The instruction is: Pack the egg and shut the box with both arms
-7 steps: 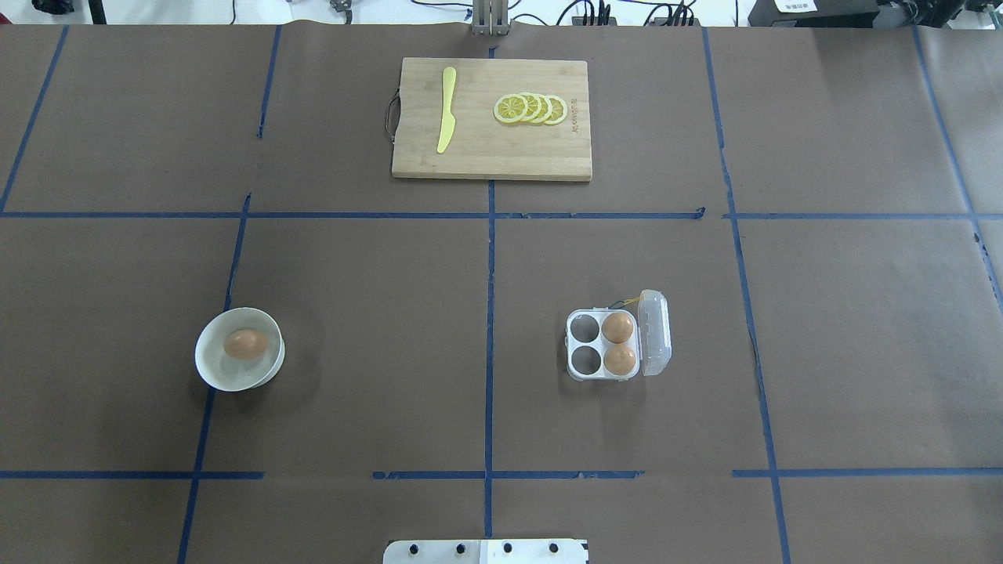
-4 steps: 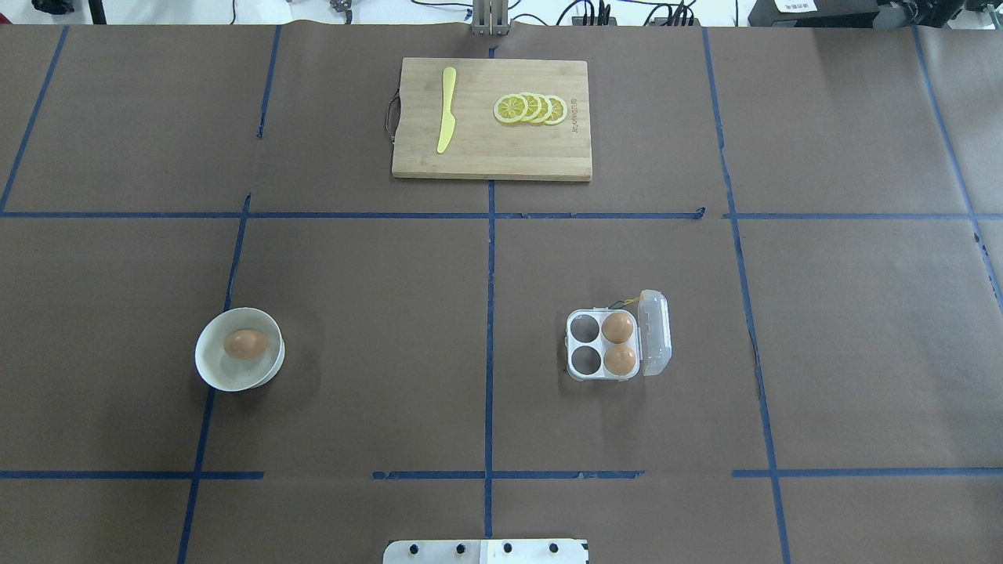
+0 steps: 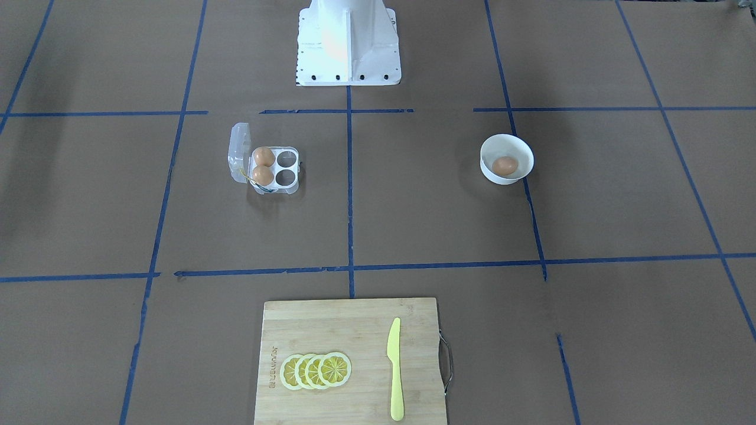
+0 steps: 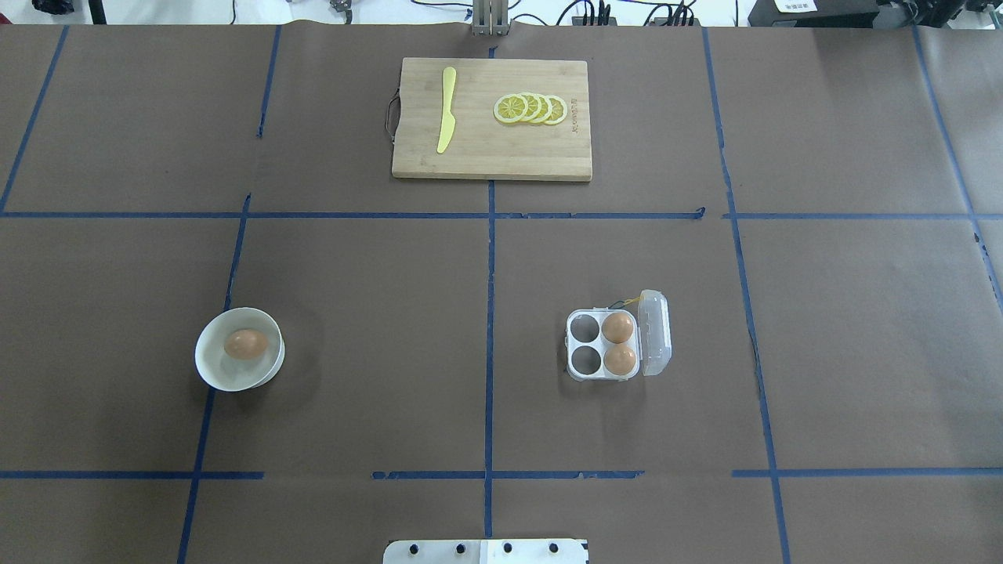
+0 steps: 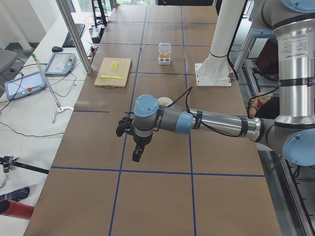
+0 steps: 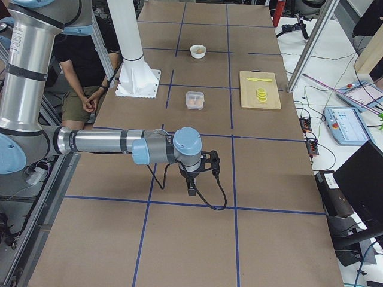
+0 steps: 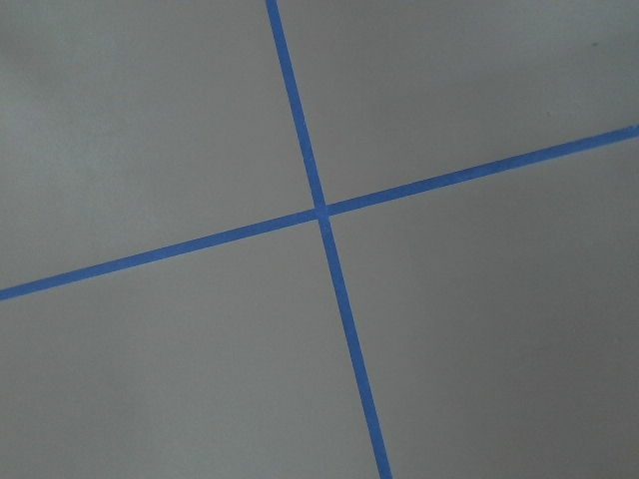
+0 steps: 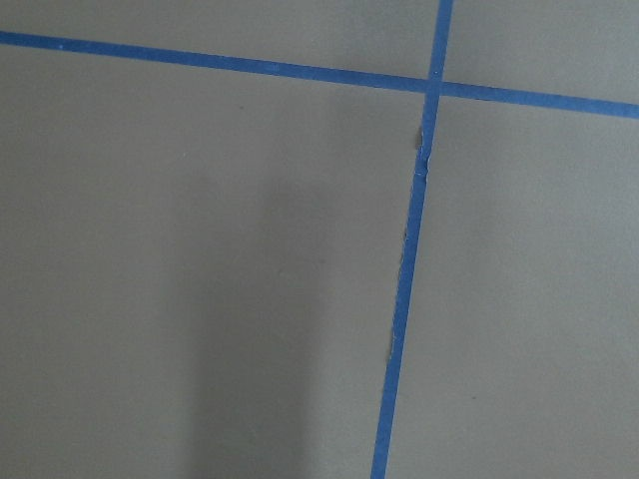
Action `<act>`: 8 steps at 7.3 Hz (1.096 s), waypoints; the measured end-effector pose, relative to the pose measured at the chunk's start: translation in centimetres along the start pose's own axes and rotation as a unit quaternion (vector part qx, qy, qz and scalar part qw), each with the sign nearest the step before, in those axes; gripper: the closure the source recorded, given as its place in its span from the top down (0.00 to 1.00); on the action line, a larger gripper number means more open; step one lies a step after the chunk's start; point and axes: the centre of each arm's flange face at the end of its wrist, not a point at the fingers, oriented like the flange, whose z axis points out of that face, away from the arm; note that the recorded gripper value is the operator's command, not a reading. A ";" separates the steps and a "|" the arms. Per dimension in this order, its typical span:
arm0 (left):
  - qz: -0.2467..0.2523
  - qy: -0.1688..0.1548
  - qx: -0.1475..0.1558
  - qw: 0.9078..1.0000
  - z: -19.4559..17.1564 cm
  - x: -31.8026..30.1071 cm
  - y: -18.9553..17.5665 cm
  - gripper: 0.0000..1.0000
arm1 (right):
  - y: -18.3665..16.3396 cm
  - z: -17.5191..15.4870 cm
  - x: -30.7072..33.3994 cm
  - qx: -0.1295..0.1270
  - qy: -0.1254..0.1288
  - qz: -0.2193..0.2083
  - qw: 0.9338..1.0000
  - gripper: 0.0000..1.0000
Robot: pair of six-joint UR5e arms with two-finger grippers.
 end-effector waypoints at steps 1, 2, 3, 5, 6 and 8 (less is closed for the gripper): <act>0.010 0.009 0.006 1.000 0.2 0.5 -0.1 1.00 | 0.0 0.0 0.0 0.000 0.000 0.000 1.000 1.00; 0.022 0.032 0.011 0.999 0.5 1.6 -0.3 1.00 | 0.1 0.1 0.0 0.000 -0.001 -0.001 1.000 1.00; 0.040 0.056 0.009 0.998 1.2 3.3 -0.7 1.00 | 0.0 0.0 -0.1 0.000 -0.002 -0.003 1.000 1.00; 0.096 0.087 0.000 0.992 3.4 7.9 -1.5 1.00 | -0.1 0.2 -0.9 0.009 -0.016 -0.019 1.000 1.00; 0.130 0.100 0.005 0.987 4.2 10.6 -2.0 1.00 | -0.1 0.3 -1.3 0.014 -0.021 -0.031 0.999 1.00; 0.208 0.130 0.030 0.969 5.9 17.5 -2.4 1.00 | 0.6 0.7 -1.8 0.022 -0.031 -0.052 0.998 1.00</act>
